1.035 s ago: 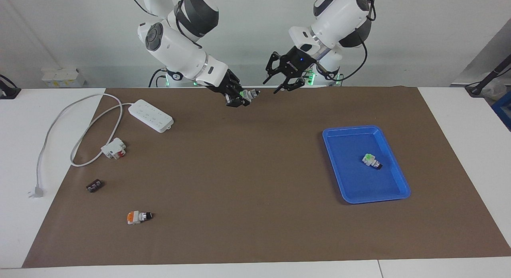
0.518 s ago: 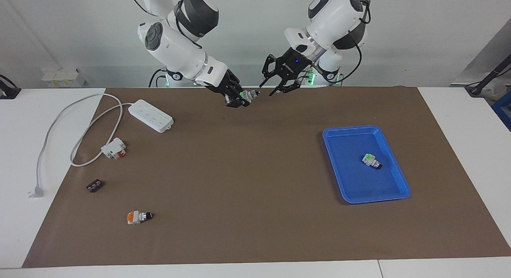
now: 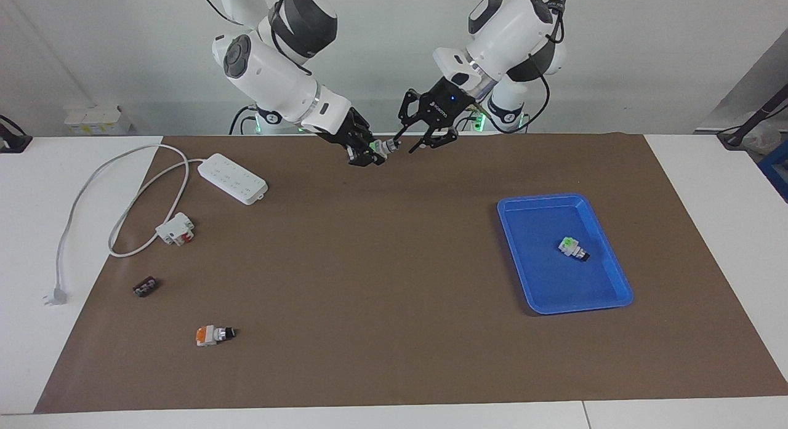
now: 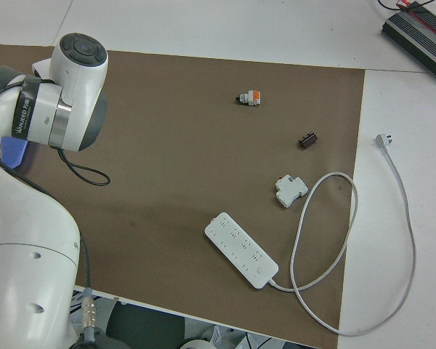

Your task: Turn and place switch with both arms

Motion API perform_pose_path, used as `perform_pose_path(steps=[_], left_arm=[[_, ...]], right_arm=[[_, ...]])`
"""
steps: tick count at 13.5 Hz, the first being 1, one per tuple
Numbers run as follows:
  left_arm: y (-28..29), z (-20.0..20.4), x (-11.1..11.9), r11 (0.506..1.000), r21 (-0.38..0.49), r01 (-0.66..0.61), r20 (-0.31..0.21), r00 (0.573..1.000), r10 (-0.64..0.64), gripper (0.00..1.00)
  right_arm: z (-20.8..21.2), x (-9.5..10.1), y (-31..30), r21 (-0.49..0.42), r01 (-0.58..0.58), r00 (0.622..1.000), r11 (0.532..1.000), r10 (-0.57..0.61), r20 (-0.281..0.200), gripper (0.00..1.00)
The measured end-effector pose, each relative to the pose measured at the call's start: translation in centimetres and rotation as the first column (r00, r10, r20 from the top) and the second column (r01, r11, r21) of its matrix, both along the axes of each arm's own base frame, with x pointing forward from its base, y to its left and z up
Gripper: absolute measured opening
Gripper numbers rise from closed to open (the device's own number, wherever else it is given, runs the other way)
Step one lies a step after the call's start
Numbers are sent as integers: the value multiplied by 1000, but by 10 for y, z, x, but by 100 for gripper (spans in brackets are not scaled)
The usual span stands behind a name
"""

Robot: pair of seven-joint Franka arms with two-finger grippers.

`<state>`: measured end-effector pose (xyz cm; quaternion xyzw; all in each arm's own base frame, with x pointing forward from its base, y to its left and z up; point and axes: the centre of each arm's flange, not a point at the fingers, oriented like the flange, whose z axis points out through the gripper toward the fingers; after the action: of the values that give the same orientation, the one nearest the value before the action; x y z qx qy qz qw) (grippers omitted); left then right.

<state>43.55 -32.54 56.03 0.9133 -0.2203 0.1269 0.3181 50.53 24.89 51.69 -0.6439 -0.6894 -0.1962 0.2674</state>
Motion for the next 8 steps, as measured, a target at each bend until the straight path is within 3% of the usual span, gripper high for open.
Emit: perform_pose_path(steps=[8], left_arm=[[-8,-1,-3,1000,-3,7,9,1000,-7,37]], right_arm=[[-2,-1,-1,-3,1,1000,1000,-1,-4,42]])
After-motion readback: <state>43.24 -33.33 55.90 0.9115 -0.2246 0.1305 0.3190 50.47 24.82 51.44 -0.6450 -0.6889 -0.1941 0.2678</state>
